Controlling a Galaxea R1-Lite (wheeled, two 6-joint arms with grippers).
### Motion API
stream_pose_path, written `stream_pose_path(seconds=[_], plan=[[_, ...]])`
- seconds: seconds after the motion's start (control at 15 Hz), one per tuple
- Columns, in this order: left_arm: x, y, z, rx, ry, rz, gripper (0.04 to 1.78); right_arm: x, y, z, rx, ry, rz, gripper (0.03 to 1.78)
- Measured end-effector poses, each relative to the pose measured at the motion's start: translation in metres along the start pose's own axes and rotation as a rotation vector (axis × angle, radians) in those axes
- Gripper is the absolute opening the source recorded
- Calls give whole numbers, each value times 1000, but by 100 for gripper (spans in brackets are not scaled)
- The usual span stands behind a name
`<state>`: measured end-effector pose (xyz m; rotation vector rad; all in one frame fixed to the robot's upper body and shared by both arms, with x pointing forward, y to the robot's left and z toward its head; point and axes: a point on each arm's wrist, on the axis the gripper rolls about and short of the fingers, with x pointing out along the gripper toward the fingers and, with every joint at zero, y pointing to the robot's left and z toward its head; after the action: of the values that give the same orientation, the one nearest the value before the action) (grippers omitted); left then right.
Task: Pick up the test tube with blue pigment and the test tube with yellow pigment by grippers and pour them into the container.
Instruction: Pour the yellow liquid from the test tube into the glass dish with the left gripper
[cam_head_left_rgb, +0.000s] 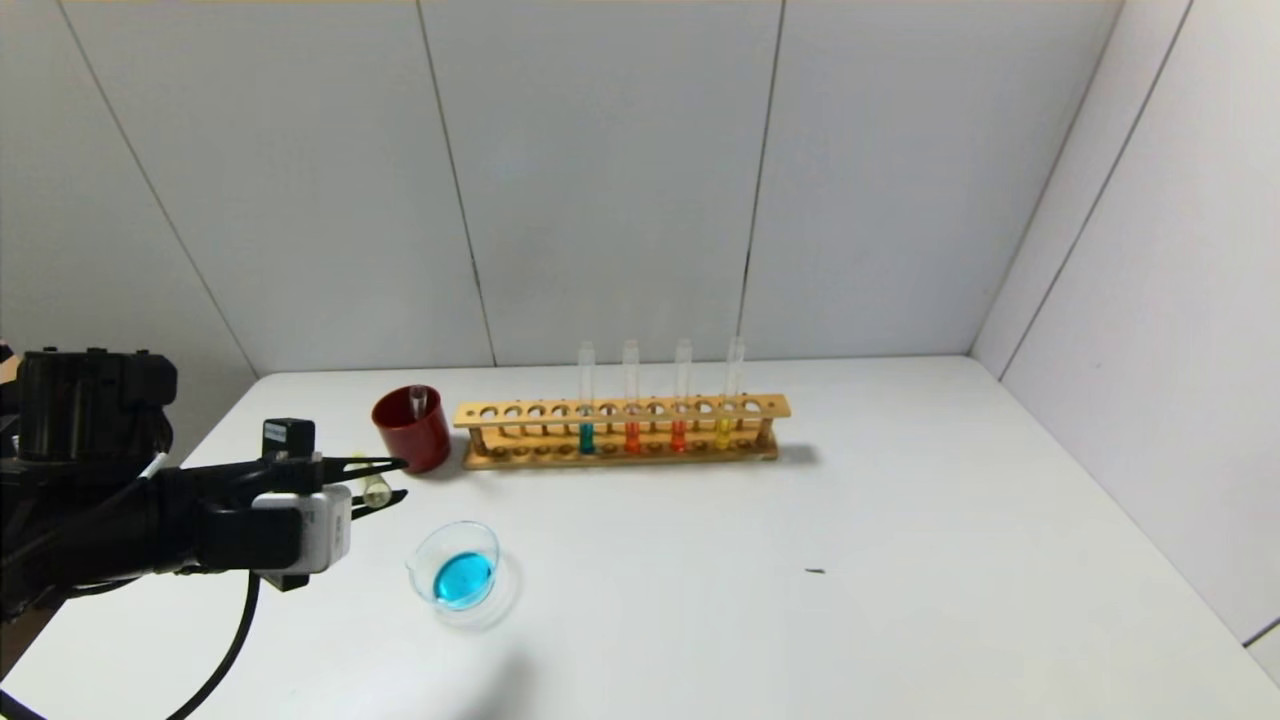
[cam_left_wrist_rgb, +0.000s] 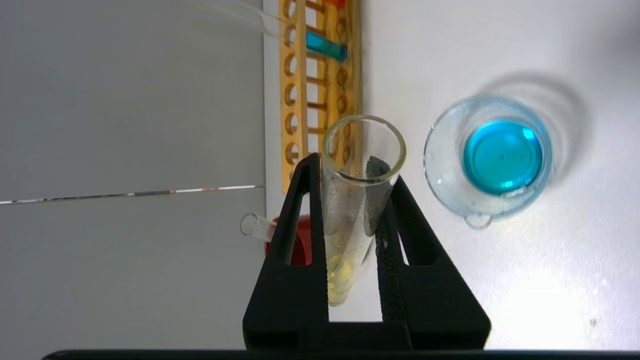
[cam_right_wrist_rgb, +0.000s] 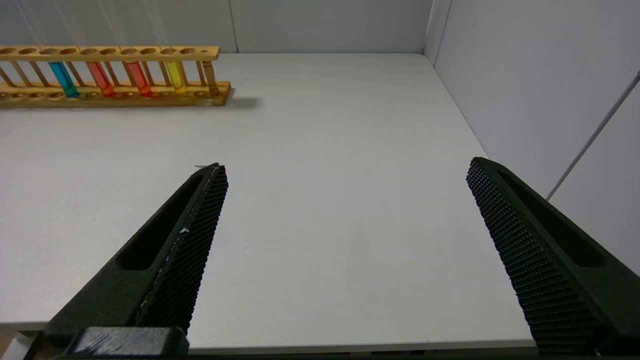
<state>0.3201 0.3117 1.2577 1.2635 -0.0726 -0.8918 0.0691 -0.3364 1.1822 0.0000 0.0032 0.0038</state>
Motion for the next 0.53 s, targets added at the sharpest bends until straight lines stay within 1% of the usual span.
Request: stream_pose_path(seconds=[0.2, 0.53], plan=[[-1, -5, -6, 49, 19, -15, 32, 0, 0, 0, 0, 0, 0, 175], [9, -6, -10, 130, 3, -37, 32, 0, 0, 0, 0, 0, 0, 175]])
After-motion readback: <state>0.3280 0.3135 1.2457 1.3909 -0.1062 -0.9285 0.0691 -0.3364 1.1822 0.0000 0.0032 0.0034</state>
